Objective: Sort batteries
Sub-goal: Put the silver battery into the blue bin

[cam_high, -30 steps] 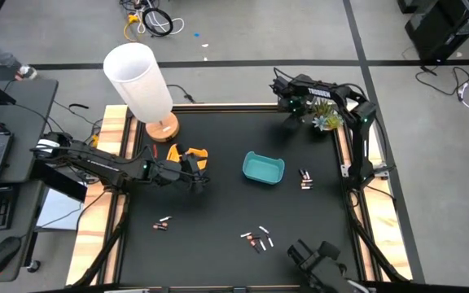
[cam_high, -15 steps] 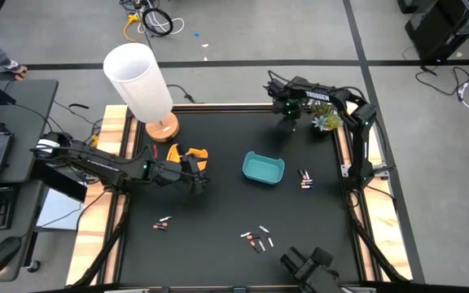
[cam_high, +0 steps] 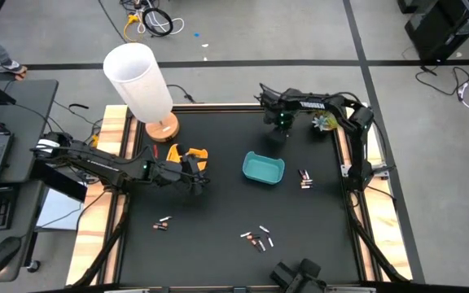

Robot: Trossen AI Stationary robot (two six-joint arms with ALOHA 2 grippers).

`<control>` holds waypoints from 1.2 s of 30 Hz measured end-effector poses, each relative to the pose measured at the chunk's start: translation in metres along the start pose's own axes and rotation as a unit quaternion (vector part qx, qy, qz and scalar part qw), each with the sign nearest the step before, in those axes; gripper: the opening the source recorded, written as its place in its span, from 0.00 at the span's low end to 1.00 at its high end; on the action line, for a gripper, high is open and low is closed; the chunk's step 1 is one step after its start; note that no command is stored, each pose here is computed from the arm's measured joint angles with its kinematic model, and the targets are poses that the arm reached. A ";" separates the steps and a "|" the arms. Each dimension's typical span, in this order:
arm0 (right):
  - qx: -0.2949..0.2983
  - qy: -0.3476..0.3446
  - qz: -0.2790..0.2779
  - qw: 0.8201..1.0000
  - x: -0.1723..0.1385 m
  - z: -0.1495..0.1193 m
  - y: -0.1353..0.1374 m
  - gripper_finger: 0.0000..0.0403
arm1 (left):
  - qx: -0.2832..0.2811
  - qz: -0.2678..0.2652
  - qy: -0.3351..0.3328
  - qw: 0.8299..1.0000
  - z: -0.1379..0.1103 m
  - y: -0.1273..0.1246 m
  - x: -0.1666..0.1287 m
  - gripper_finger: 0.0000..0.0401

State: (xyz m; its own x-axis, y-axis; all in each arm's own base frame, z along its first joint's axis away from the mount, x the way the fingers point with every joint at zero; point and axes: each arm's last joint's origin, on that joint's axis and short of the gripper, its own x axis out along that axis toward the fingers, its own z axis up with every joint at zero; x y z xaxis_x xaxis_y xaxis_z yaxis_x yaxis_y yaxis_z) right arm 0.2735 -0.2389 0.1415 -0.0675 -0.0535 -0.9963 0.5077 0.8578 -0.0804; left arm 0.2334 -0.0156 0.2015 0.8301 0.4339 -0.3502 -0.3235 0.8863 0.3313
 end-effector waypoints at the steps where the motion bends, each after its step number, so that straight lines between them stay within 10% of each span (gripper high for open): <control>1: 0.001 -0.001 -0.003 1.000 0.001 -0.001 0.002 0.40 | 0.000 0.000 0.000 1.000 0.000 0.000 0.000 0.34; 8: 0.006 -0.002 -0.003 1.000 0.004 -0.001 0.006 0.35 | -0.001 0.000 0.000 1.000 0.000 0.000 0.000 0.34; 16: 0.010 0.000 -0.007 1.000 0.005 -0.001 0.007 0.04 | -0.001 0.000 -0.001 1.000 0.000 0.000 0.000 0.34; 23: -0.009 0.006 -0.010 1.000 0.000 0.002 0.011 0.02 | -0.001 0.000 -0.001 1.000 0.000 0.000 0.000 0.34; 36: -0.065 -0.114 0.048 0.990 -0.109 -0.020 0.073 0.02 | -0.008 -0.002 0.024 1.000 -0.005 -0.001 0.000 0.34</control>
State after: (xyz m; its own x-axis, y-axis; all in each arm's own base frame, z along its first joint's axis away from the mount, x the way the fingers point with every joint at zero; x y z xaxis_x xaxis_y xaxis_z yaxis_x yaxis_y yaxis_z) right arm 0.3004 -0.1600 0.2447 0.1785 -0.0708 -0.9814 0.3871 0.9220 0.0039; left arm 0.2310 -0.0153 0.1967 0.8087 0.4371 -0.3935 -0.3280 0.8906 0.3151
